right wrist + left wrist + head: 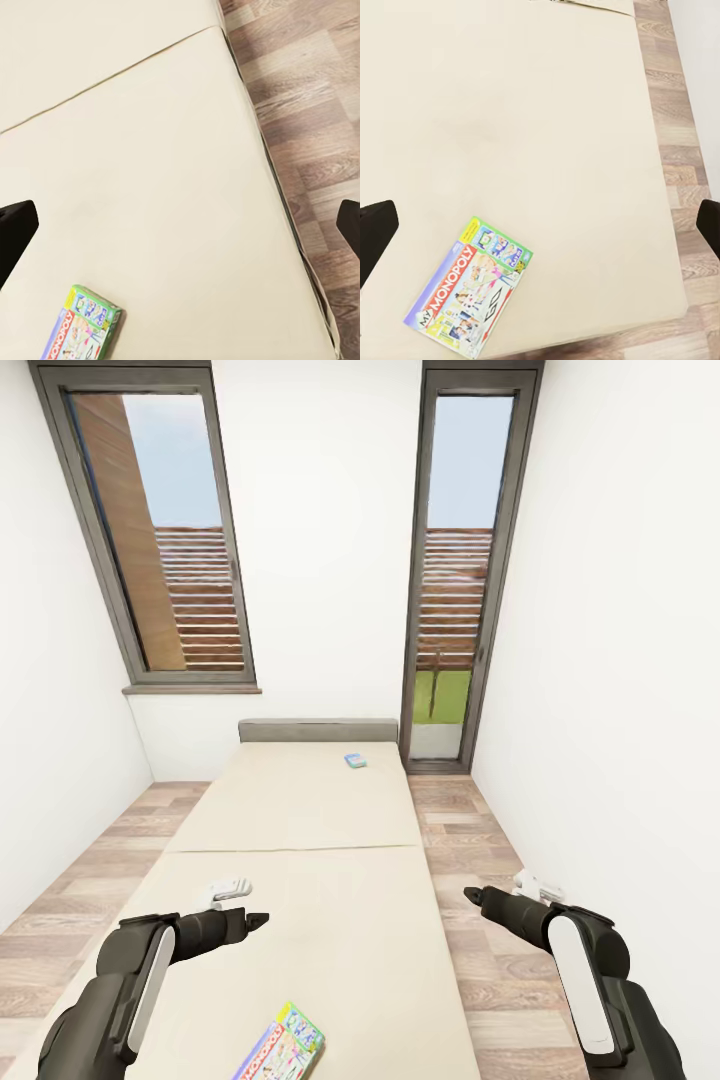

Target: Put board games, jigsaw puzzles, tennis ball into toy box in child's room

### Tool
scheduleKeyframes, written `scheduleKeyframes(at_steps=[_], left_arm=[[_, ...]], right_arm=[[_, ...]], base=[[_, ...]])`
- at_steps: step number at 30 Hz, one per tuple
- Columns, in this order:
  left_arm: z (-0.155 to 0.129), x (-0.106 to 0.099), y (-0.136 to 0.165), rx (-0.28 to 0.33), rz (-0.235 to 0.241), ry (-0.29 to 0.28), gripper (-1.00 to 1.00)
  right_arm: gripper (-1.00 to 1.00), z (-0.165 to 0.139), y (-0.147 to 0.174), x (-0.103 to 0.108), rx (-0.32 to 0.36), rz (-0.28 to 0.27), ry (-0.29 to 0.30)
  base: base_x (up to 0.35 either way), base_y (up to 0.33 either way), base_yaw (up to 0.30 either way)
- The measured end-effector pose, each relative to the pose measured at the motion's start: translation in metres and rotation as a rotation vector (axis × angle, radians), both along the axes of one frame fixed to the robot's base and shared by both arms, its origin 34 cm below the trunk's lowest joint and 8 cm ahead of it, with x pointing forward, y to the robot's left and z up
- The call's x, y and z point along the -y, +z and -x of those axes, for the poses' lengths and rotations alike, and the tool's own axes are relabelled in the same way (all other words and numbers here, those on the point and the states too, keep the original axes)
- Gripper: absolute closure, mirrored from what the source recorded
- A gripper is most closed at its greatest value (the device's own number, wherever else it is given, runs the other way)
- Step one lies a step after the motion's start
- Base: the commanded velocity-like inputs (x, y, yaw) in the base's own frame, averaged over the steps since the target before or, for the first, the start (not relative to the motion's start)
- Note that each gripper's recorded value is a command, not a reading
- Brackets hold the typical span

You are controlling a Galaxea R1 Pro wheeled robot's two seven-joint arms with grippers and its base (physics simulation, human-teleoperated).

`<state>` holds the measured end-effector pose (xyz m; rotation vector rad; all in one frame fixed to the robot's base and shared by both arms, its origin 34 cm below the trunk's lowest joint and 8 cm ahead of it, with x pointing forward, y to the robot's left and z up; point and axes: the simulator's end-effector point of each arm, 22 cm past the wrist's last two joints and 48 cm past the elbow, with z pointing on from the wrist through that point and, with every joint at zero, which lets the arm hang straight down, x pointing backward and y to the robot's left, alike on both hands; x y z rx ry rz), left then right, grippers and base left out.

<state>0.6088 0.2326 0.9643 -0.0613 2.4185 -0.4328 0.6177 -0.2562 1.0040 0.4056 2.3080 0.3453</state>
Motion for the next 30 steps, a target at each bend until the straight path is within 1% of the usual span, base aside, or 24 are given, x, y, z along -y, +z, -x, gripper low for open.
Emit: scheduleKeyframes(at_steps=[8,16,30], left_arm=[[-0.0001,0.0000,-0.0003,0.000,0.000,0.000,-1.00],[-0.0003,0.0003,-0.0001,0.000,0.000,-0.001,-1.00],[-0.0007,0.0010,0.0000,0.004,-0.003,-0.003,-1.00]], right_arm=[[-1.00,-0.0003,0.0001,-0.0006,0.000,0.001,0.000],[-1.00,-0.0002,-0.0003,-0.0006,-0.001,0.003,-0.001],[-1.00,-0.0036,0.0023,0.0015,0.020,0.011,-0.012]], base=[[0.068,0.048,-0.001],[0.006,0.004,0.000],[0.000,0.000,0.000]])
